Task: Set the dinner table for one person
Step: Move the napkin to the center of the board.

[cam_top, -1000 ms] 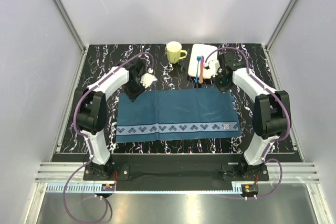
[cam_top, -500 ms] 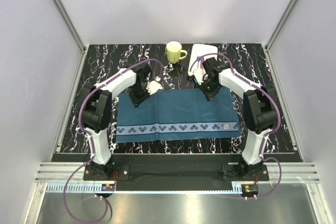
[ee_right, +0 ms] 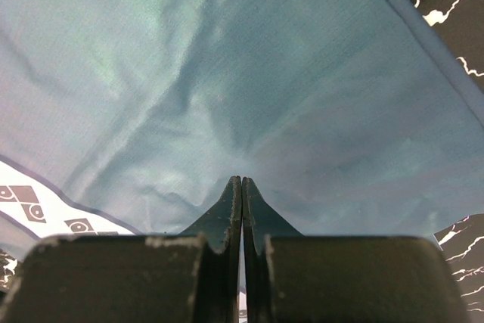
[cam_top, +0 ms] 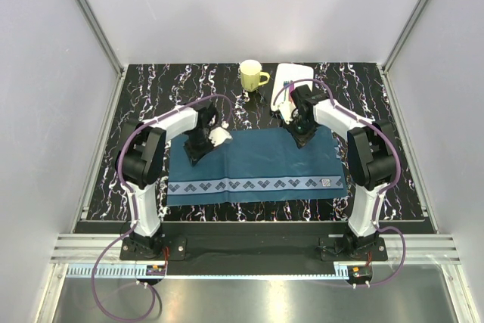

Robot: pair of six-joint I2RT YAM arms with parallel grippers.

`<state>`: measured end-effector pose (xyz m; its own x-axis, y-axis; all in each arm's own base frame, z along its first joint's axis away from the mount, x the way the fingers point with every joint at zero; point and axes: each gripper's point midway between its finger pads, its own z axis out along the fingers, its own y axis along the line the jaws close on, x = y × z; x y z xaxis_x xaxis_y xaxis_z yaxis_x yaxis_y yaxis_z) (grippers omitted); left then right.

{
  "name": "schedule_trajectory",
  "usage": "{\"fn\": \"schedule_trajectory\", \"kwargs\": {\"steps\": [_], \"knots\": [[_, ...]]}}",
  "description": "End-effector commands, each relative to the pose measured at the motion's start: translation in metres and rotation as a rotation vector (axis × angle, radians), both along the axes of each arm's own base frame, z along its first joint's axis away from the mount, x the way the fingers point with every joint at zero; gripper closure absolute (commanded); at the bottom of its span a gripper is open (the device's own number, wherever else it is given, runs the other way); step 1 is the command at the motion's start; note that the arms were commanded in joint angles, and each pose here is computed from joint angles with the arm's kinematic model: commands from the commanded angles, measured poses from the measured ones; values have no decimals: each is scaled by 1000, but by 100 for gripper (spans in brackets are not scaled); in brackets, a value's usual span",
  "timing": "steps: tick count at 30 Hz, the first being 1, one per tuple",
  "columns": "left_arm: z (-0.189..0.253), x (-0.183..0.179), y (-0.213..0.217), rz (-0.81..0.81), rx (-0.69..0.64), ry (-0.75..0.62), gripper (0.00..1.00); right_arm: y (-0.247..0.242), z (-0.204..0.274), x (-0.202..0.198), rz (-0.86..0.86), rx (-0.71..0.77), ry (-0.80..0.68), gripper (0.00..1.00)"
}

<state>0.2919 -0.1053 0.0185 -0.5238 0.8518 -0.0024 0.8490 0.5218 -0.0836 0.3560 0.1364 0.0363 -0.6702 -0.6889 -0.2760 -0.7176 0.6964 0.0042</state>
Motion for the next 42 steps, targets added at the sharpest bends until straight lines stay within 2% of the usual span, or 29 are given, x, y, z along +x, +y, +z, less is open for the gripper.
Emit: {"fn": "schedule_trajectory", "kwargs": {"steps": [1,18,26,36,42], "knots": [[-6,2,4,9,20,-21,100,3,-3,-2,-10,12,-1,100],[-15,2,22,17,65,-13,100,-28,-26,-9,-69,-70,31,100],[-15,22,46,28,176,-79,100,-59,-26,-5,-129,-119,24,100],[-18,42,58,45,223,-153,100,-66,-30,-9,-146,-130,41,100],[-17,42,62,46,235,-165,100,-70,-27,-8,-147,-149,34,100]]}}
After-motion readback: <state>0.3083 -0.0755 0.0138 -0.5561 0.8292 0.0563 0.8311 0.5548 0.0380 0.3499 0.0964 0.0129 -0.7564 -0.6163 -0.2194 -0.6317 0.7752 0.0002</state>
